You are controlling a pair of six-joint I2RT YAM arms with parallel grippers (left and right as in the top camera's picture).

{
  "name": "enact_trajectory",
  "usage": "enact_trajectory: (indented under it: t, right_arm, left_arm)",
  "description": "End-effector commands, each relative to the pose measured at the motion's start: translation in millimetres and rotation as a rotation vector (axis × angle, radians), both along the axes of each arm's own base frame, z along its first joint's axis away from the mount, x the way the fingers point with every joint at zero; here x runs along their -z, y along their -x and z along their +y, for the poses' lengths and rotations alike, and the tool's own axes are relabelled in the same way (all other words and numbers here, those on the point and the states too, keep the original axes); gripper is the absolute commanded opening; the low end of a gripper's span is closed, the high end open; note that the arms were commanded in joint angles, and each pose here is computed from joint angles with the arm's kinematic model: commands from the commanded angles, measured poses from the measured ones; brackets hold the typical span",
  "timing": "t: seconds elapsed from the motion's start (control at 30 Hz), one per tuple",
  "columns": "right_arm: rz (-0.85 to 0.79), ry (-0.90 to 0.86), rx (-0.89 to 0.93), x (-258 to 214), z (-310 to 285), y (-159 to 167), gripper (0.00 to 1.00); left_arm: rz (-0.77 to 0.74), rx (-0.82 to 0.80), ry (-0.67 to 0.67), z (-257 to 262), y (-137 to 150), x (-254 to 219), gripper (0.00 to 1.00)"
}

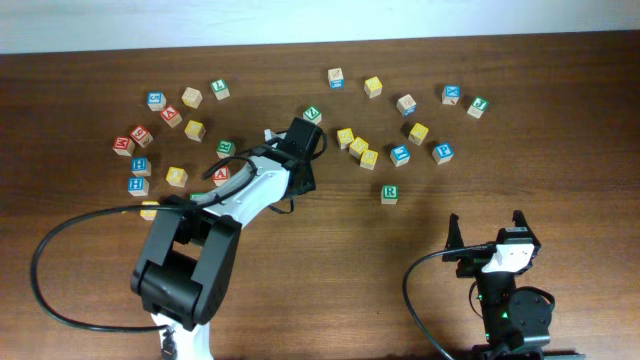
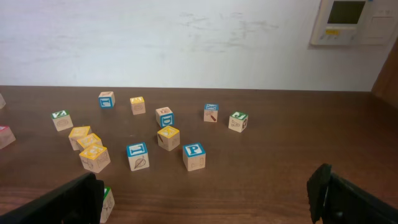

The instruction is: Spell out CVPR

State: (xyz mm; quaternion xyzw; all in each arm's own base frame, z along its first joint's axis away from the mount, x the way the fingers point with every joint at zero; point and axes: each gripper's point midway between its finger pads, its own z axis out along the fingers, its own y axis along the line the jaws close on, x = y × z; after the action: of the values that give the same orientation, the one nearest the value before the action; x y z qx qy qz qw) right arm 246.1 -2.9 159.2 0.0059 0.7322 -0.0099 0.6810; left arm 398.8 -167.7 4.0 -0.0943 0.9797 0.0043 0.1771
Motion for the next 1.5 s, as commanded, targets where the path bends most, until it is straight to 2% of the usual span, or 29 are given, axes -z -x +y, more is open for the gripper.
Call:
enact_trajectory:
  t: [0.0,0.17,0.3,0.4,0.47,0.57,0.7,0.83,0.97,1.13,1.3,1.43,1.47]
  right_arm:
    - [0.007,0.003,0.005,3.7,-1.5,0.0,0.98]
    - [0.007,0.003,0.005,3.6,-1.5,0.0,0.98]
    - [0.007,0.003,0.005,3.6,-1.5,0.0,0.98]
    - [0.007,0.003,0.005,3.7,-1.5,0.0,0.98]
    - [0.007,0.003,0.005,3.6,-1.5,0.0,0.98]
    - [0.007,0.003,0.005,3.7,-1.5,0.0,0.98]
    - [0.007,0.003,0.005,3.6,-1.5,0.0,0.98]
    - [0.007,0.003,0.005,3.7,-1.5,0.0,0.98]
    - [0.007,0.003,0.005,3.7,-1.5,0.0,0.98]
    - [0.007,0.003,0.005,3.6,-1.5,0.0,0.98]
    - [0.007,0.003,0.005,3.7,-1.5,0.0,0.98]
    - [0.007,0.003,0.005,3.6,-1.5,0.0,0.98]
    - [0.007,0.003,0.005,3.6,-1.5,0.0,0.98]
  left_arm:
    - [0.004,0.005,-0.016,0.7,2.4,1.2,0.17]
    - [-0.006,0.006,-0.009,7.4,15.8,-41.3,0.21]
    - [0.097,0.006,-0.061,30.9,61.1,-74.6,0.24]
    - [0.211,0.016,-0.116,44.6,89.3,-67.5,0.24]
    - [0.276,0.086,-0.1,42.9,105.9,-49.8,0.24]
    - [0.314,0.14,-0.122,50.8,122.4,-23.5,0.24]
    - [0.261,0.176,-0.07,49.8,109.8,-9.5,0.25]
    - [0.252,0.17,-0.084,59.3,107.3,-5.0,0.23]
    - [0.241,0.158,-0.092,66.1,110.0,6.6,0.29]
    - [0.198,0.208,-0.089,61.3,99.1,5.5,0.29]
    - [0.172,0.204,-0.084,60.3,92.9,4.6,0.22]
    - [0.17,0.168,-0.08,71.1,88.5,4.5,0.24]
    - [0.171,0.155,-0.078,75.5,87.2,4.5,0.27]
